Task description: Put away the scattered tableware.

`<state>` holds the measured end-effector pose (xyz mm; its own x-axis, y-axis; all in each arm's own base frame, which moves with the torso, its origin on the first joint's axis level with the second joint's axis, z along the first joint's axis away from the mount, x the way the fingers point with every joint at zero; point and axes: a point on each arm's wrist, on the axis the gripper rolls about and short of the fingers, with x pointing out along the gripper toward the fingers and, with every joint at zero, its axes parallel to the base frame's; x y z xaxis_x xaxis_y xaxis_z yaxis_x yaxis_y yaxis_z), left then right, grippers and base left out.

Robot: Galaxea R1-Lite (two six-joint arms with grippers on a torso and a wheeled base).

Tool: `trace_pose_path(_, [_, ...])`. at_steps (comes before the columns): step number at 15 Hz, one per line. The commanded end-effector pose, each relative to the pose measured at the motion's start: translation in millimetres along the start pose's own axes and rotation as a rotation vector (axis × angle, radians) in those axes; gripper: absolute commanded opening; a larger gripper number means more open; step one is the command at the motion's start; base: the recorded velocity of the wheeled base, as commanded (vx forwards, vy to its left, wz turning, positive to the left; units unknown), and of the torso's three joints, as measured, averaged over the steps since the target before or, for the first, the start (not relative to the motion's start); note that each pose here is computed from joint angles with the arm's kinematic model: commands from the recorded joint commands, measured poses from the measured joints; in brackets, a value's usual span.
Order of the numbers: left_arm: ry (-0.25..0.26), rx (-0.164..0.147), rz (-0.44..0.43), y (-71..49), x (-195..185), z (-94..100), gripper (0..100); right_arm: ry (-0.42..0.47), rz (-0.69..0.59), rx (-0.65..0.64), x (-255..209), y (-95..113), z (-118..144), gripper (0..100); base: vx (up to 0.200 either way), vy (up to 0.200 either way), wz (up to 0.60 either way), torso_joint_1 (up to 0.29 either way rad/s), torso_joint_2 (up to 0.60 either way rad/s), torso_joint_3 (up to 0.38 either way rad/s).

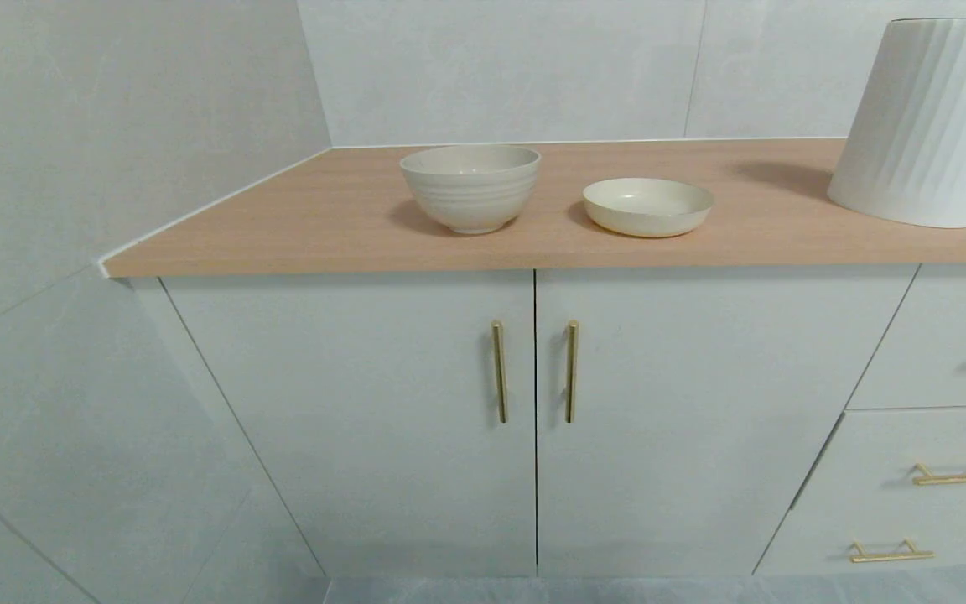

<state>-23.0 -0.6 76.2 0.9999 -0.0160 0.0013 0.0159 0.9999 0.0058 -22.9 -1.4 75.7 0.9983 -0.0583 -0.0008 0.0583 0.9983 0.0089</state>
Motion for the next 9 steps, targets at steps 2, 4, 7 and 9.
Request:
trace_pose_path(2, [0.001,0.000,0.001,0.0,0.0,-0.2,100,-0.001,0.003,-0.029,0.0,0.1,0.2,100,0.000,0.000,0.00,0.000,0.00,0.000])
trace_pose_path(4, [0.000,0.000,0.001,0.0,0.0,0.0,100,-0.001,0.012,-0.072,0.0,0.3,0.2,100,0.000,0.000,0.00,0.000,0.00,0.000])
trace_pose_path(7, [0.001,0.000,0.001,0.0,0.0,-0.2,100,-0.197,0.151,0.031,-14.9,1.4,84.8,100,0.000,0.000,0.00,0.000,0.00,0.000])
trace_pose_path(9, [0.000,0.000,0.001,0.0,0.0,0.0,100,-0.082,0.268,0.043,6.6,5.2,128.1,100,0.000,0.000,0.00,0.000,0.00,0.000])
